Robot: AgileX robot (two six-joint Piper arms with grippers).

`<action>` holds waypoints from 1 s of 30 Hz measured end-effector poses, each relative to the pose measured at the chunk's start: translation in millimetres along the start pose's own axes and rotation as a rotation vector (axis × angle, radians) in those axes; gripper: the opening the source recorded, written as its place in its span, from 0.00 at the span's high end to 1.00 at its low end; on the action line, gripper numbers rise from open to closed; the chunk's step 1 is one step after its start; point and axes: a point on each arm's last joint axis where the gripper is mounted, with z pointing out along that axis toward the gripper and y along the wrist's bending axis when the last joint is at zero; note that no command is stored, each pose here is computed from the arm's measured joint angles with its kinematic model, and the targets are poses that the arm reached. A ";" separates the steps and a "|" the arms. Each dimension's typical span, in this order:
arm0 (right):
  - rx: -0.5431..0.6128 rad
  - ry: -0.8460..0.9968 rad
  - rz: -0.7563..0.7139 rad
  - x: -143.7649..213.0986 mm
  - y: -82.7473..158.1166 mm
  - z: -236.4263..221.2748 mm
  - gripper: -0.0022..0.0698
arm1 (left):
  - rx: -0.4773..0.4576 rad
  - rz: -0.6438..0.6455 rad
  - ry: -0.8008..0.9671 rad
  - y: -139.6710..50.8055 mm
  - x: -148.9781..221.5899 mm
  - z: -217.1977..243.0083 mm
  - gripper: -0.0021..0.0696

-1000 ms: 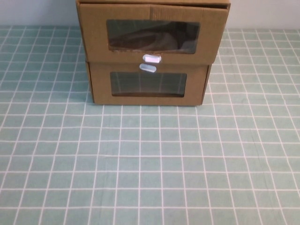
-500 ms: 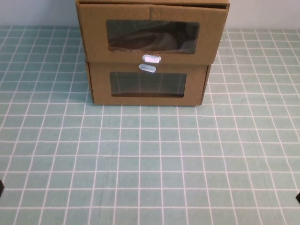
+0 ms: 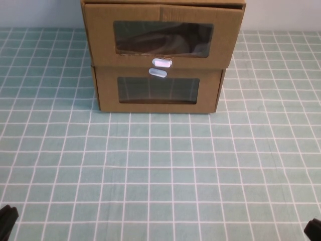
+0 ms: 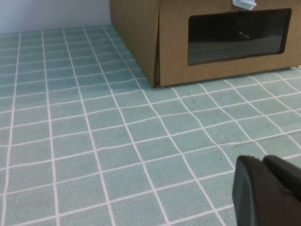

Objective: Close the shoe box

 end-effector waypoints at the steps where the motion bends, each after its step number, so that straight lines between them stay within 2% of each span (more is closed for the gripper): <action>1: 0.002 0.015 0.000 1.3 -0.2 0.0 0.99 | 0.000 0.000 0.000 0.0 0.0 0.0 0.98; 6: 0.031 0.066 0.004 6.3 -2.3 -0.6 0.99 | 0.001 0.000 0.002 -0.1 0.2 0.0 0.98; 13: 0.360 -0.051 0.011 -1.1 -23.1 -6.6 0.99 | 0.001 0.000 0.002 -0.1 0.2 0.0 0.98; 18: 0.513 -0.112 0.017 -2.0 -29.6 -15.5 0.99 | 0.001 0.000 0.004 -0.1 0.3 0.2 0.98; 30: 0.543 0.030 -0.013 11.1 -30.5 -17.5 0.99 | 0.001 0.000 0.004 -0.1 0.3 0.2 0.98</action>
